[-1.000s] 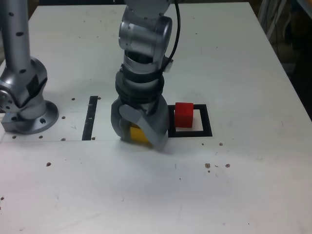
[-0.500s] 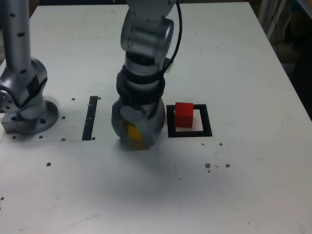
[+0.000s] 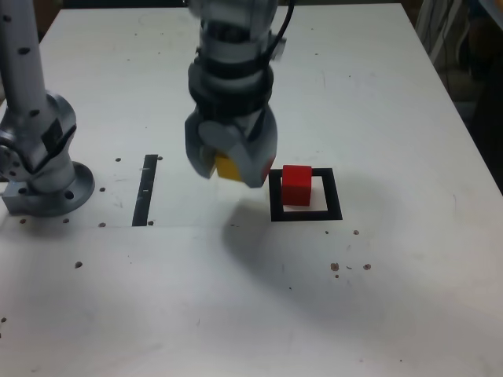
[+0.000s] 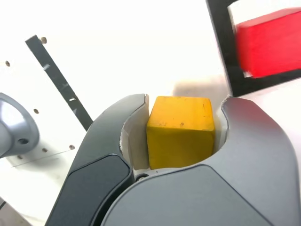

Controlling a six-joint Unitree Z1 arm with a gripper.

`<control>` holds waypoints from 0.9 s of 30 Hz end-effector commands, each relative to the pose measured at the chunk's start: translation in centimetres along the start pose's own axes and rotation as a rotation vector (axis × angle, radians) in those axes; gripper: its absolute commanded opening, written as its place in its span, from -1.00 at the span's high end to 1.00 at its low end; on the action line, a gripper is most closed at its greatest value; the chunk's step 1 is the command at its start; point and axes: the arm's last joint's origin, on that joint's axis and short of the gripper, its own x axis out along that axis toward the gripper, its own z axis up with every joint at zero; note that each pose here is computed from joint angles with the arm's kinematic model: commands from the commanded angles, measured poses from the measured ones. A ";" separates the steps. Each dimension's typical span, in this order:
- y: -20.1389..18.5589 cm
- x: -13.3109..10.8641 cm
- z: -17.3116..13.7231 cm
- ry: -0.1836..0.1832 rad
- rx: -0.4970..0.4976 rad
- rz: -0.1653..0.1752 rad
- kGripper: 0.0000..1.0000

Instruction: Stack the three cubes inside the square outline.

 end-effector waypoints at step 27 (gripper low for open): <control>2.0 -1.2 7.3 -0.015 -0.193 -0.015 0.62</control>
